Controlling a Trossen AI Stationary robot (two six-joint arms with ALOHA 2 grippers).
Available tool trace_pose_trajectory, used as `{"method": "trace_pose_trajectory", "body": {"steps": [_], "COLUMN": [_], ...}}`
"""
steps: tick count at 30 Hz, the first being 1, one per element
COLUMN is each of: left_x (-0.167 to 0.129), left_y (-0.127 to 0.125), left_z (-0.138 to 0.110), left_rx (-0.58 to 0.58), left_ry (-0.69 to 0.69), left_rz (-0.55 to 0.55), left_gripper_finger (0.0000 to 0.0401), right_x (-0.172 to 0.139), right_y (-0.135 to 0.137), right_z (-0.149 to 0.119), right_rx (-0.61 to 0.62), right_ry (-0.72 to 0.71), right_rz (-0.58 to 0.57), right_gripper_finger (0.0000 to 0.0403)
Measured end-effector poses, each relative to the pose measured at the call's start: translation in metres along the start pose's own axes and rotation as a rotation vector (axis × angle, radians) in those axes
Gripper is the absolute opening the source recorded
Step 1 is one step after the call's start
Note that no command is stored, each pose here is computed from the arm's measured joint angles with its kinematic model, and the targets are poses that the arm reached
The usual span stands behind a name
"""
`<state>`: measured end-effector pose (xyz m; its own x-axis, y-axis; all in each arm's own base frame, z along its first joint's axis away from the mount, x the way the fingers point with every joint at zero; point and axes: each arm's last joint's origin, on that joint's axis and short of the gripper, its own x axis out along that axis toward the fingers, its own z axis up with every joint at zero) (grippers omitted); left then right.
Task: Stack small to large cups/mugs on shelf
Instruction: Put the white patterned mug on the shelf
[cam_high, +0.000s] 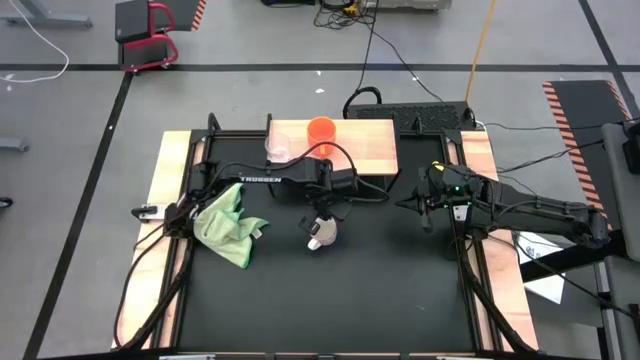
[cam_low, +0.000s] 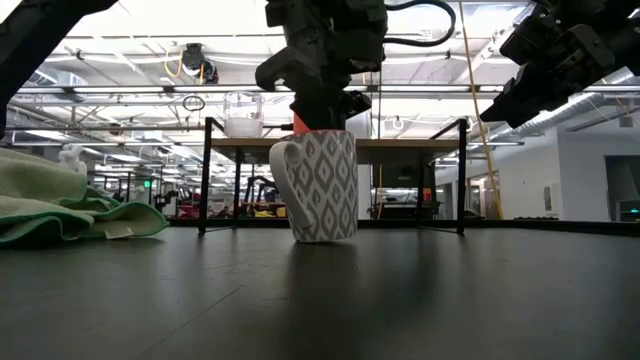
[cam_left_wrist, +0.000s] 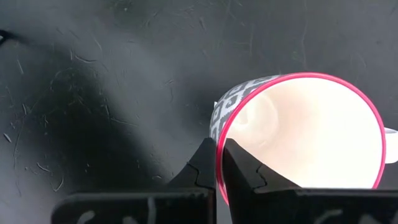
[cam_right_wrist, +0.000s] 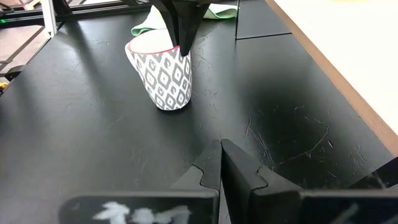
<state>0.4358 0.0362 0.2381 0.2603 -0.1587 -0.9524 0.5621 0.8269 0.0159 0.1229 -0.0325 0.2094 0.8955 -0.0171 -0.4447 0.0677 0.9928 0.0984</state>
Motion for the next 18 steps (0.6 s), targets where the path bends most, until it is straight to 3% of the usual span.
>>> {"method": "trace_pose_trajectory", "body": {"steps": [18], "left_x": [0.0036], "left_y": [-0.0007], "left_z": [0.0038], "left_rx": [-0.002], "left_ry": [-0.002], "left_rz": [0.030], "left_gripper_finger": [0.0033], "right_x": [0.0000], "right_y": [0.0000], "right_z": [0.0000], "right_rx": [0.000], "right_ry": [0.000], "right_rz": [0.000], "right_gripper_finger": [0.0000]}}
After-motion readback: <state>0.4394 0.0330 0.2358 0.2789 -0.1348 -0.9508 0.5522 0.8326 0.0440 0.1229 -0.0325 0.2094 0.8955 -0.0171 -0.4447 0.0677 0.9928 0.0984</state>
